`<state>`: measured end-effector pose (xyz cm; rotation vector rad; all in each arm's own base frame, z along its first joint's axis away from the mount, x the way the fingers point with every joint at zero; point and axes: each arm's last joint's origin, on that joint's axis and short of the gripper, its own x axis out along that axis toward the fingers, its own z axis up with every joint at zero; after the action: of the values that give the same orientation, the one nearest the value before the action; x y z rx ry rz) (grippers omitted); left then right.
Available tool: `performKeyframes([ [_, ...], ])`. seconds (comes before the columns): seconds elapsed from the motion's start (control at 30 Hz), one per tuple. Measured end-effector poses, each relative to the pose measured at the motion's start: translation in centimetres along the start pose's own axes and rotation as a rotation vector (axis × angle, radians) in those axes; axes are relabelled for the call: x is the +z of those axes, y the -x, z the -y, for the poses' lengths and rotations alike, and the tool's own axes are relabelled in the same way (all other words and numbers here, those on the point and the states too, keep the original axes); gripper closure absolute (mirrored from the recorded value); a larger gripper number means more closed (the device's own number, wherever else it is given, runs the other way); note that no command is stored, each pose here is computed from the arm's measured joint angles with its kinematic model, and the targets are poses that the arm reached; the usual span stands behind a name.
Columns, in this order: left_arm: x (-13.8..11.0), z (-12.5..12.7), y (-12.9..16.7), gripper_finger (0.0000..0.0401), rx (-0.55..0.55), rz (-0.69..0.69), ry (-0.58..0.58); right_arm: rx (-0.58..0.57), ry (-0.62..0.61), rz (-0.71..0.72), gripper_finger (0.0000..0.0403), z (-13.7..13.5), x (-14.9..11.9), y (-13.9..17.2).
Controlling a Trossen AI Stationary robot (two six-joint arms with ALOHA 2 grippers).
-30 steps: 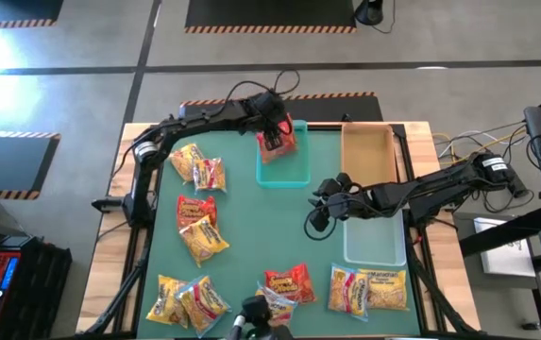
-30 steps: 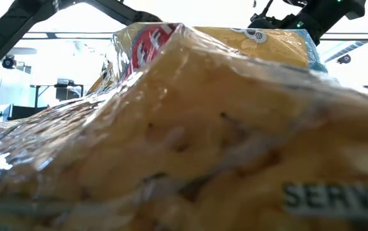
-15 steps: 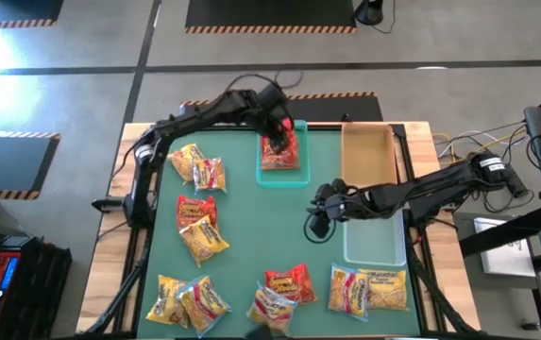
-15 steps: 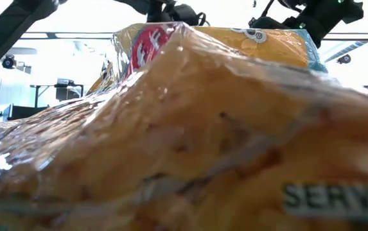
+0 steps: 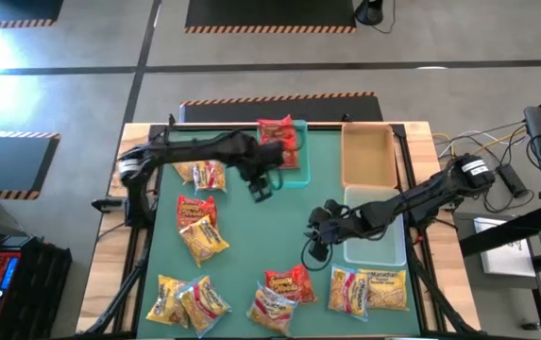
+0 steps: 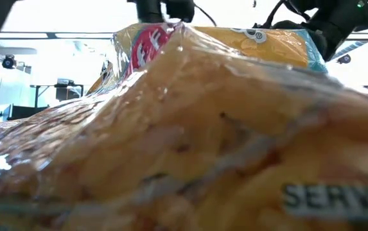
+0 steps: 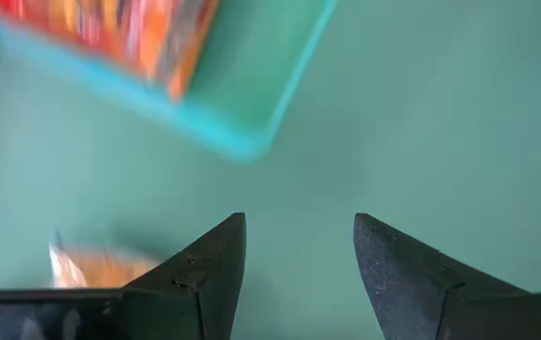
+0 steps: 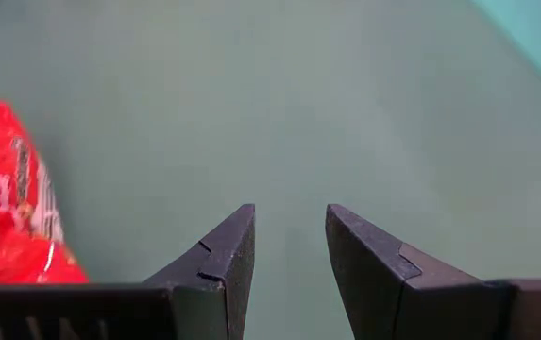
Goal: Sort Maruchan noodles
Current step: Put the yellow noodle pack into the orange bin
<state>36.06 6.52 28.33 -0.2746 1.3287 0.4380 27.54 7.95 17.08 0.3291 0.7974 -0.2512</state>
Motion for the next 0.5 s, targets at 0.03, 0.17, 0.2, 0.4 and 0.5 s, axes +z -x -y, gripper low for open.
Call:
performKeyframes([
  [0.03, -1.3, 0.1, 0.3, 0.0221, 0.0, -0.007, 0.03, 0.008, 0.004, 0.002, 0.028, -0.3, -0.2, -0.2],
  [0.17, -7.0, 1.1, 1.0, 0.0221, -0.014, -0.005, 0.21, 0.049, 0.014, 0.017, 0.028, -0.9, -0.3, -0.9],
  [0.2, -8.4, 1.5, 1.2, 0.0221, -0.026, 0.002, 0.259, 0.06, 0.022, 0.025, 0.028, -1.0, -0.2, -1.0],
  [0.4, -16.4, 4.1, 1.2, 0.0221, -0.104, 0.025, 0.548, 0.119, 0.046, 0.16, 0.028, -1.3, 1.2, -1.6],
  [0.5, -19.9, 5.1, 0.2, 0.0221, -0.082, 0.0, 0.654, 0.149, 0.009, 0.245, 0.028, -1.3, 2.2, -2.1],
])
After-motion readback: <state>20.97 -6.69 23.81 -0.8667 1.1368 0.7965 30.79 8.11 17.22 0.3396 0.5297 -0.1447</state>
